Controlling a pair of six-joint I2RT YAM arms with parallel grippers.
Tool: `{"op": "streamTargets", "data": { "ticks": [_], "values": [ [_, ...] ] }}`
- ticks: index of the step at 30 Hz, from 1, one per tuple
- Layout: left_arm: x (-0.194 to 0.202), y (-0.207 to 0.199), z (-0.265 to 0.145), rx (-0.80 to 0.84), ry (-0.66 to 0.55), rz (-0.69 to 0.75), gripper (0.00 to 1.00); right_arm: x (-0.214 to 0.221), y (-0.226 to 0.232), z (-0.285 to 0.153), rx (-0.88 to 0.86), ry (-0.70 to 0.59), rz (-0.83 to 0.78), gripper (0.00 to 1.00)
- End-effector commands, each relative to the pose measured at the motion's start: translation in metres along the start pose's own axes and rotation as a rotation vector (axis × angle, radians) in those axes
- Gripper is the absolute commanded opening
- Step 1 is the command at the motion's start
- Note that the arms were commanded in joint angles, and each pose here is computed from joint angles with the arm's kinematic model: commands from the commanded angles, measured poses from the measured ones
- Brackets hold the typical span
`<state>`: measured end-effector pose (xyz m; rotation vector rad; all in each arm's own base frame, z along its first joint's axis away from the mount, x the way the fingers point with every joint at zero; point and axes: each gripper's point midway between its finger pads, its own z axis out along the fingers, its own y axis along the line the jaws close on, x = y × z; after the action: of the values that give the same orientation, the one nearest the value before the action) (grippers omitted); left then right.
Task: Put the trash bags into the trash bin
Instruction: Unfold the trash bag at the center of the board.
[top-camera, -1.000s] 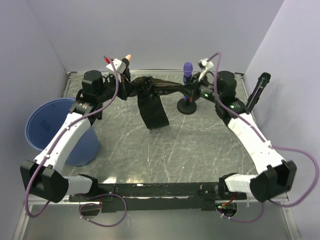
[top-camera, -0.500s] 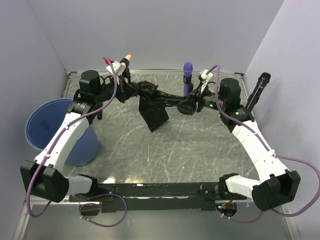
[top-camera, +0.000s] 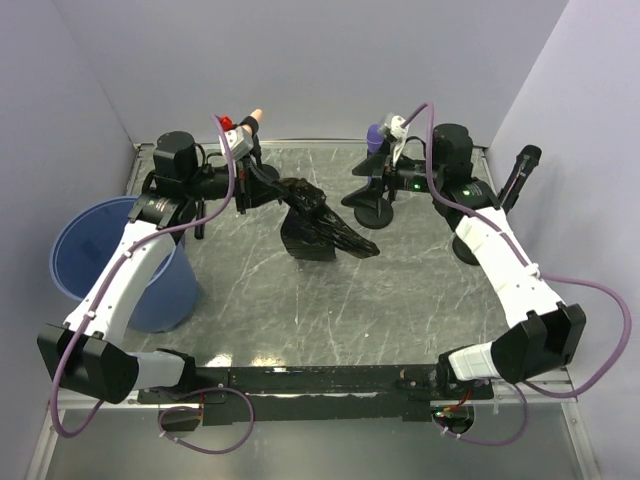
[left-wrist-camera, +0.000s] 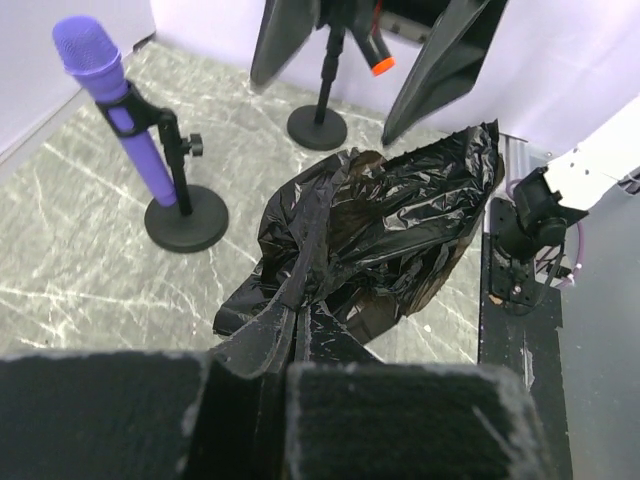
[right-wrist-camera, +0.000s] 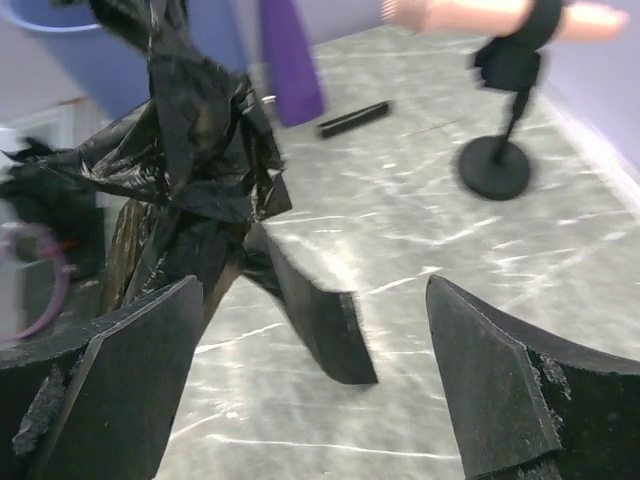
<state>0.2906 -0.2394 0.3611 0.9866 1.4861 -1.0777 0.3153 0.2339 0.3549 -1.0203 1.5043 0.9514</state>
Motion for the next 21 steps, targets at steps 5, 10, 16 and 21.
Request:
{"op": "streamTargets", "data": {
  "ticks": [5, 10, 16, 21],
  "values": [
    [-0.020, -0.009, 0.000, 0.053, -0.029, 0.067, 0.01, -0.013, 0.053, 0.019, -0.248, -0.054, 0.128, 0.99],
    [-0.023, -0.005, 0.000, 0.015, -0.032, 0.072, 0.01, -0.010, 0.061, 0.020, -0.272, -0.058, 0.244, 0.99],
    [-0.031, -0.008, 0.002, 0.028, -0.065, 0.029, 0.01, 0.020, 0.057, 0.034, -0.153, 0.024, 0.233, 0.99],
    [-0.028, -0.009, 0.002, 0.034, -0.051, 0.019, 0.01, 0.023, 0.030, 0.046, 0.024, 0.028, 0.195, 0.76]
  ]
}}
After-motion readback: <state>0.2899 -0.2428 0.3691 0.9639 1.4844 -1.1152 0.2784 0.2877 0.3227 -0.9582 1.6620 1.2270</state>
